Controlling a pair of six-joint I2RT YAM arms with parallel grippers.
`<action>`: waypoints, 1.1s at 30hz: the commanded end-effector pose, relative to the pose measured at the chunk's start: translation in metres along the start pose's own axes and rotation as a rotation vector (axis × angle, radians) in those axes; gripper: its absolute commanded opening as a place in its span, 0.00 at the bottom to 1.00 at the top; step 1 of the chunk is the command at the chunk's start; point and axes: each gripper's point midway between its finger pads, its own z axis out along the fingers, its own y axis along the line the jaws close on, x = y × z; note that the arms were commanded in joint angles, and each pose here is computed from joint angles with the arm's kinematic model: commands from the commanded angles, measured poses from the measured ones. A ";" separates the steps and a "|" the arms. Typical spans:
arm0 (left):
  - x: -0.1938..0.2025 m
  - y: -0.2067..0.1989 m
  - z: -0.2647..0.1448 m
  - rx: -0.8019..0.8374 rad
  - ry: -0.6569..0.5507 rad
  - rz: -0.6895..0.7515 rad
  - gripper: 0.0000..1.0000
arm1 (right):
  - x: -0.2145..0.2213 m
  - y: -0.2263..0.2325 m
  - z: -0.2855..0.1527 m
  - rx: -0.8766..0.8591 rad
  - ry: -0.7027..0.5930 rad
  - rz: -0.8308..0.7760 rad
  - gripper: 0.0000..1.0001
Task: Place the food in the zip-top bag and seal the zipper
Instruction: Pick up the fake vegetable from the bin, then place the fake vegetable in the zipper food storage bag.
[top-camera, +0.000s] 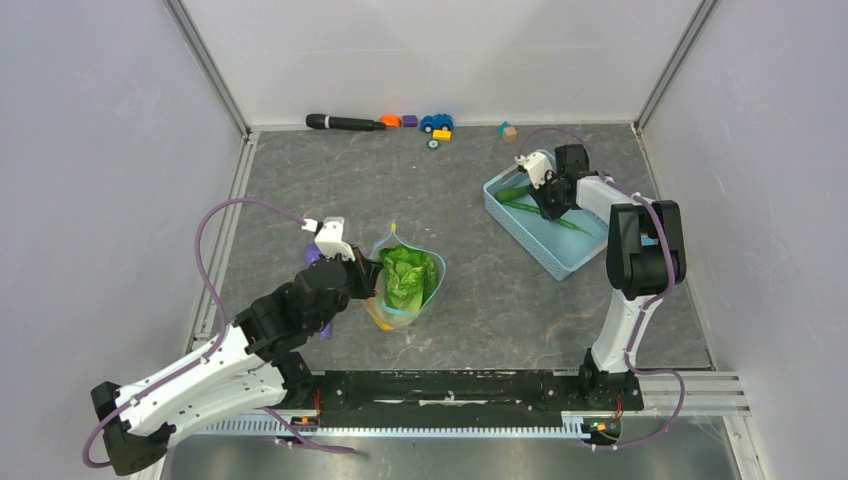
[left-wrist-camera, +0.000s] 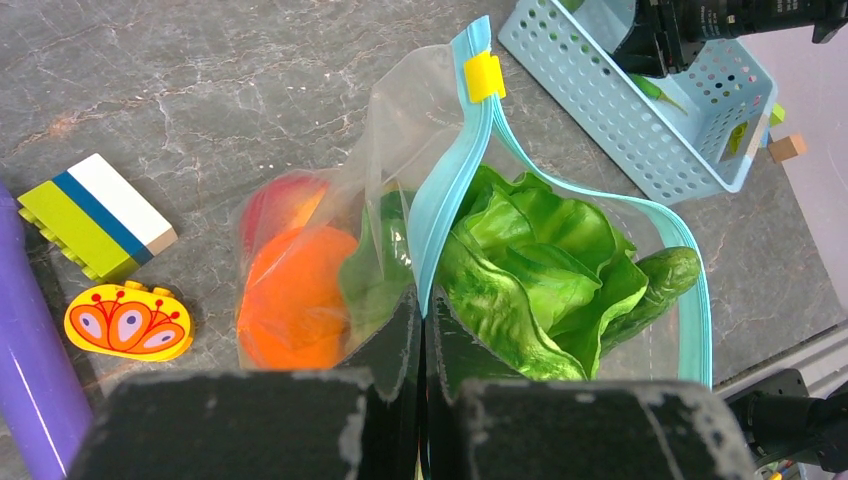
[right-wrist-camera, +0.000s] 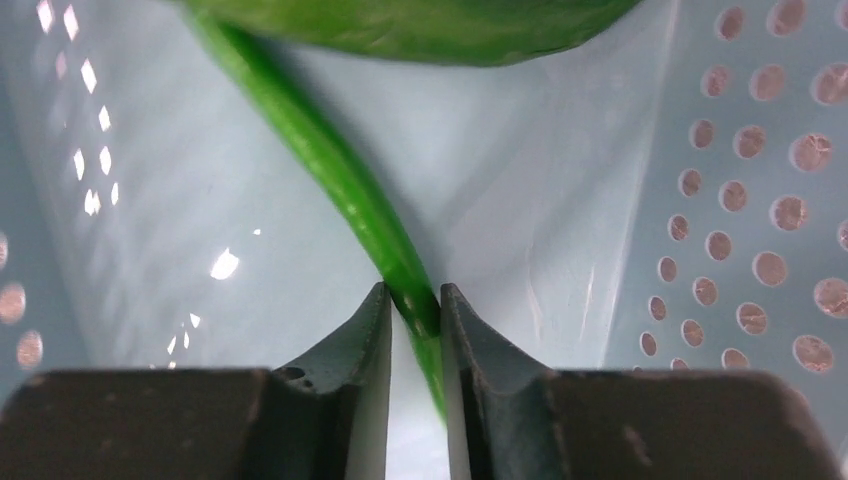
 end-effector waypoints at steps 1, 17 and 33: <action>-0.009 -0.007 0.000 0.028 -0.030 0.016 0.02 | -0.007 -0.002 -0.001 -0.029 -0.032 0.057 0.19; -0.010 -0.011 0.003 0.034 -0.028 0.024 0.02 | -0.055 -0.005 -0.085 0.103 -0.348 0.210 0.00; -0.011 -0.017 0.006 0.048 -0.021 0.021 0.02 | -0.064 0.031 -0.148 0.064 -0.594 0.229 0.00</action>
